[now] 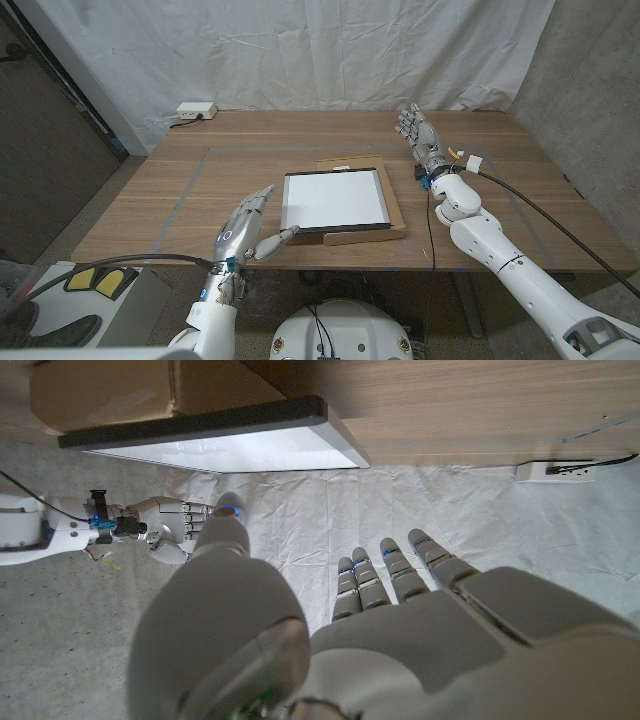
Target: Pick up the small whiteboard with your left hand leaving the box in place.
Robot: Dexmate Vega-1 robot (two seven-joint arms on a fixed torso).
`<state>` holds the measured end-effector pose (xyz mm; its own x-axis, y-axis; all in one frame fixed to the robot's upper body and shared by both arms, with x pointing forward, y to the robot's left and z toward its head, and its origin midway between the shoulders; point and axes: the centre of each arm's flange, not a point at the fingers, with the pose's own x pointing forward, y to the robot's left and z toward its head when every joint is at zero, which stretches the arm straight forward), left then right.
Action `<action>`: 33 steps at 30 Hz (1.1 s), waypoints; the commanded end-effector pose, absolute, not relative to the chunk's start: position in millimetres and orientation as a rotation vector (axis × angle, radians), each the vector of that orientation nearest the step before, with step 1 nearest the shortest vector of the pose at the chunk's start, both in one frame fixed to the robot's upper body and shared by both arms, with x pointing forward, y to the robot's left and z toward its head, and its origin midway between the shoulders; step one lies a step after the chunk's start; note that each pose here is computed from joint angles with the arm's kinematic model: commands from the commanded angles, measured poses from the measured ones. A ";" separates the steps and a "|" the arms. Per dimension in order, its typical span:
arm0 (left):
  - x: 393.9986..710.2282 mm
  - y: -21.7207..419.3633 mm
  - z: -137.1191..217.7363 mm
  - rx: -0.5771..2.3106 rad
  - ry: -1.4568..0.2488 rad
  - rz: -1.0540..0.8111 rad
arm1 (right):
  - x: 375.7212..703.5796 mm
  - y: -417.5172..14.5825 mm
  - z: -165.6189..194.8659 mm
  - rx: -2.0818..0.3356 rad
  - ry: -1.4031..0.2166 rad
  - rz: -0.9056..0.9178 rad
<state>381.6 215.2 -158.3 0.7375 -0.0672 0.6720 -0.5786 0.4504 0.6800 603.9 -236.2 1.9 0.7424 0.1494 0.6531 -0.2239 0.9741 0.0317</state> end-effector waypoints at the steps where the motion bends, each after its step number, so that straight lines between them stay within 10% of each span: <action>1: 375.7 211.0 -160.7 1.217 -0.674 0.466 | 603.6 -235.4 0.0 0.110 -0.703 0.212; 33: 368.1 176.2 -169.0 1.514 -0.590 0.635 | 600.5 -239.6 -0.6 0.122 -0.703 0.222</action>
<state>370.8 186.5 -167.3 0.7178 -0.0134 0.6961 -0.6938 0.0685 0.7169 600.2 -236.3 -0.9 0.7408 0.1581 0.6528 -0.2381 0.9706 0.0352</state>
